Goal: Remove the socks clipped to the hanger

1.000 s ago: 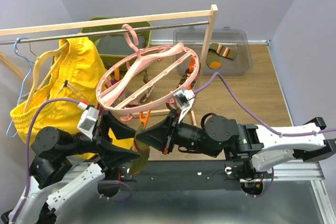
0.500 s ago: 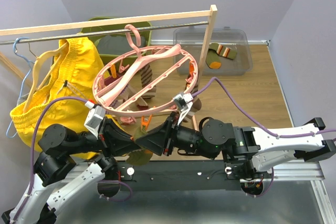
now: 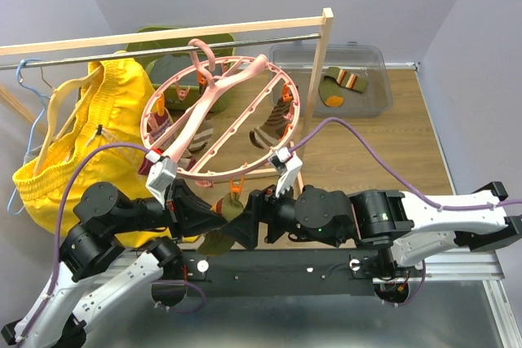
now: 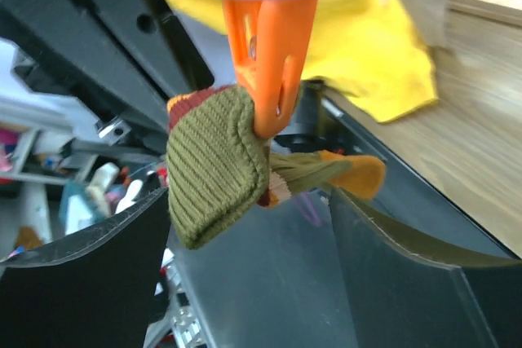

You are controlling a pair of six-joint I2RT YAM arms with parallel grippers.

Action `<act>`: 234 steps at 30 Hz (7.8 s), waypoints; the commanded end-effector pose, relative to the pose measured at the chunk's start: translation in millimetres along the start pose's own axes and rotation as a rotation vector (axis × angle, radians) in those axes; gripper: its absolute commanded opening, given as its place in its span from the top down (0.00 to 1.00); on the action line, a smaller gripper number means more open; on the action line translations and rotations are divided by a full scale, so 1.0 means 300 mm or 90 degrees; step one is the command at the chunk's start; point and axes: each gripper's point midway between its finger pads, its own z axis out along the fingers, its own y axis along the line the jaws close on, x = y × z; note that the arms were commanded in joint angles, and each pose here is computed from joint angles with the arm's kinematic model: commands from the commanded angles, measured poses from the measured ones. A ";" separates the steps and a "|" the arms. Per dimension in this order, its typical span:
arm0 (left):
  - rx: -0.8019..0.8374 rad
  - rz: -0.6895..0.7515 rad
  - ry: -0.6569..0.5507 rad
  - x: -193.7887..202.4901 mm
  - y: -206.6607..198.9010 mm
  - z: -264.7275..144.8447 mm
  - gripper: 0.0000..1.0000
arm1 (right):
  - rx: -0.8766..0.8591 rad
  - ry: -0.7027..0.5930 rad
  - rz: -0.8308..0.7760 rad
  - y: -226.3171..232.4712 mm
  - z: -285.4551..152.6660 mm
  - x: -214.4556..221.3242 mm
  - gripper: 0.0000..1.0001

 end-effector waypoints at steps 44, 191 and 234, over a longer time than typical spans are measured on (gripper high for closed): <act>-0.010 -0.003 0.032 0.021 0.040 0.031 1.00 | 0.322 -0.201 -0.156 -0.098 0.032 -0.301 0.71; -0.021 0.017 0.005 0.013 0.040 0.010 0.44 | 0.521 -0.144 0.118 -1.631 -0.153 -1.082 0.42; -0.053 0.045 -0.085 -0.063 0.005 -0.055 0.43 | 0.150 -0.106 0.088 -0.944 0.021 -0.138 0.18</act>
